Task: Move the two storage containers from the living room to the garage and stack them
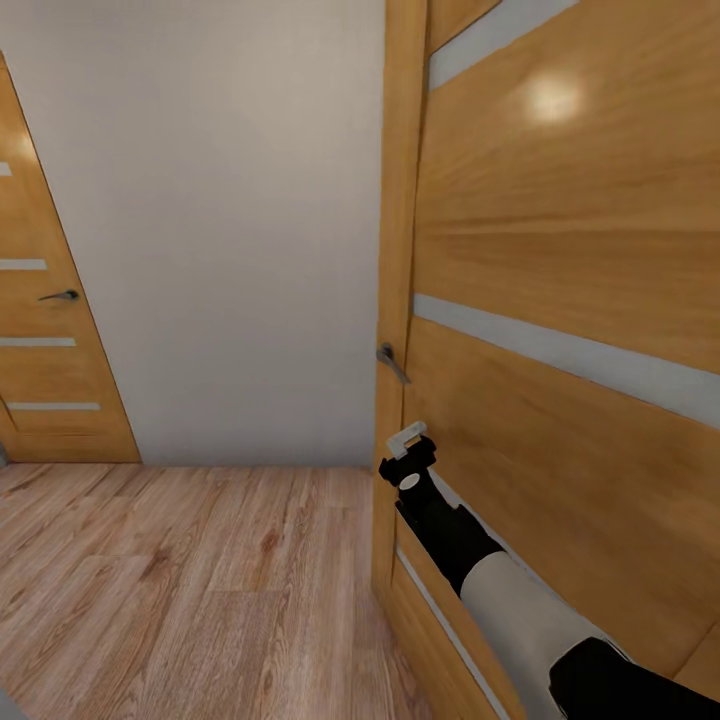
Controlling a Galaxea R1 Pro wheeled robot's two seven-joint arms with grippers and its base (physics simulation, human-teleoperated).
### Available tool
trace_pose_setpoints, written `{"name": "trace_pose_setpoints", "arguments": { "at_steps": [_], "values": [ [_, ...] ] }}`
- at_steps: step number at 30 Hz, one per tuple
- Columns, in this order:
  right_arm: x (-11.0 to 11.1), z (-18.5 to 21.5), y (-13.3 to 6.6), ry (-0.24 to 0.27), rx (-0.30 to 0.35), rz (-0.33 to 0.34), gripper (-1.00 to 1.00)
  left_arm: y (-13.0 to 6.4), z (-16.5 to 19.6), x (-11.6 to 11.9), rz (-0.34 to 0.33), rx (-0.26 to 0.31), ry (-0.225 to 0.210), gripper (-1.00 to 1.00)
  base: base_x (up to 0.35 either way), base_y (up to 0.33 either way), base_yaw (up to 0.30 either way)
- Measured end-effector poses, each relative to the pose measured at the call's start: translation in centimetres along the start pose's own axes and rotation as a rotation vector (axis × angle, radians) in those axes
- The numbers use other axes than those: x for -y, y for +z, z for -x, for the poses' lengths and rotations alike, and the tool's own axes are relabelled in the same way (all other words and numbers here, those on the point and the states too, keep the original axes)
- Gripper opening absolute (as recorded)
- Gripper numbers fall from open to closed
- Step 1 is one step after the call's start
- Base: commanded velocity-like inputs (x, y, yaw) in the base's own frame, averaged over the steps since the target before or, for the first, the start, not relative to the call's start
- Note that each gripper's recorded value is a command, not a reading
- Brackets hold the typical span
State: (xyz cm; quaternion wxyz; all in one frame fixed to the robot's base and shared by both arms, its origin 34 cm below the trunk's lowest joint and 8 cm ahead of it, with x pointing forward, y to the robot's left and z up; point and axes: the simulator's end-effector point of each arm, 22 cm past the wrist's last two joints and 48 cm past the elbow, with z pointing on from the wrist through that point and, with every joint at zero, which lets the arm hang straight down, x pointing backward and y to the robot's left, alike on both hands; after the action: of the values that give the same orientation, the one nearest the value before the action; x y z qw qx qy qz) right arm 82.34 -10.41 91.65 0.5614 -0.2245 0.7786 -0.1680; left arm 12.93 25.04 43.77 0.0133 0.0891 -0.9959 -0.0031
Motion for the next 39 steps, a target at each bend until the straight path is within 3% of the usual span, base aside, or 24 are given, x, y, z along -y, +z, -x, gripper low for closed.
{"name": "trace_pose_setpoints", "arguments": {
  "at_steps": [12, 20, 39],
  "values": [
    [1.8, 0.9, 1.2, 0.004, -0.006, -0.018, 1.0, 0.0, 0.0, 0.0, 0.0, 0.0, 0.0, 1.0, 0.0, 0.0, 0.0],
    [2.9, 1.4, 1.5, 0.047, 0.01, -0.031, 1.0, 0.0, 0.1, 0.0, 0.0, 0.001, -0.001, 1.0, 0.0, 0.0, 0.0],
    [3.3, 1.8, 1.5, 0.051, 0.024, -0.046, 1.0, 0.0, 0.1, -0.1, 0.001, 0.002, -0.001, 1.0, 0.0, -0.026, 0.0]
  ]
}}
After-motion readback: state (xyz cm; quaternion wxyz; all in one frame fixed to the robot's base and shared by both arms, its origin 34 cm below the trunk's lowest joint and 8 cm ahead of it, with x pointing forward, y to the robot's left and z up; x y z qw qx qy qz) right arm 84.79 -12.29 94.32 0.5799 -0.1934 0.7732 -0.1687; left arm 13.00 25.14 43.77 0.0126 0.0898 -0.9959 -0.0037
